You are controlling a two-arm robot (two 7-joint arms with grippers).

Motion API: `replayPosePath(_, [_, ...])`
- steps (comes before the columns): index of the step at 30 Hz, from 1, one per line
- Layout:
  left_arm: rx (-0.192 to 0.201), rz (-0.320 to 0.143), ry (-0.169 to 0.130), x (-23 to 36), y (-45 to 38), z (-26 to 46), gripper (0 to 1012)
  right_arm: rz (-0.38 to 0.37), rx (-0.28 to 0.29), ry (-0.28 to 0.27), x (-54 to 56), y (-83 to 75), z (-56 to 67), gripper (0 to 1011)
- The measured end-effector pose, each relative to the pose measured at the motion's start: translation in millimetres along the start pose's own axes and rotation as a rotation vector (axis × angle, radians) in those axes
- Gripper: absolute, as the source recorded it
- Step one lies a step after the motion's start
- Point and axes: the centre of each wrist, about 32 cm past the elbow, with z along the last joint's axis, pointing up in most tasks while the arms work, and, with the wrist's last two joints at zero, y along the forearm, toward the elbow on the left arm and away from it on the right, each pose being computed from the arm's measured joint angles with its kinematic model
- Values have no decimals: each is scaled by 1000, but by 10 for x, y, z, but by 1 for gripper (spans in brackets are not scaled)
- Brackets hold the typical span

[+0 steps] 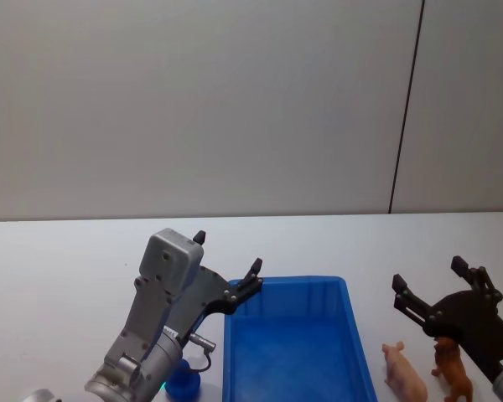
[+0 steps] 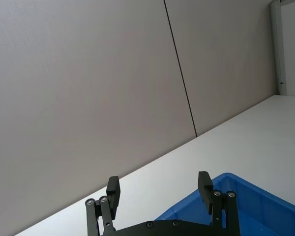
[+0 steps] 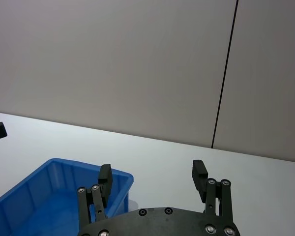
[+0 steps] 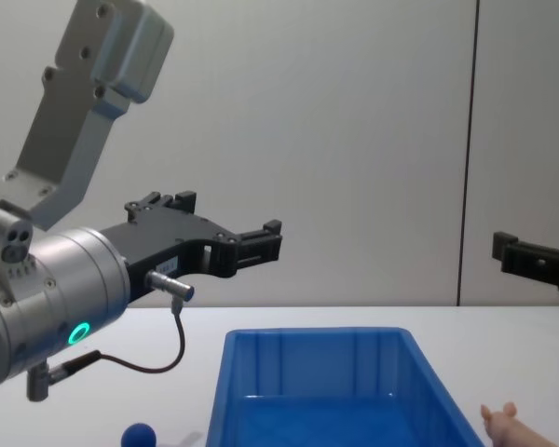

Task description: Pick up the two dolls from the table and place them into the box.

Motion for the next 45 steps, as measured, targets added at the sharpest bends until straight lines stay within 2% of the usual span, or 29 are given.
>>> replayPosePath(45, [0, 0, 0, 0, 0, 0, 1001, -2, -5, 8, 7, 5, 1, 1001])
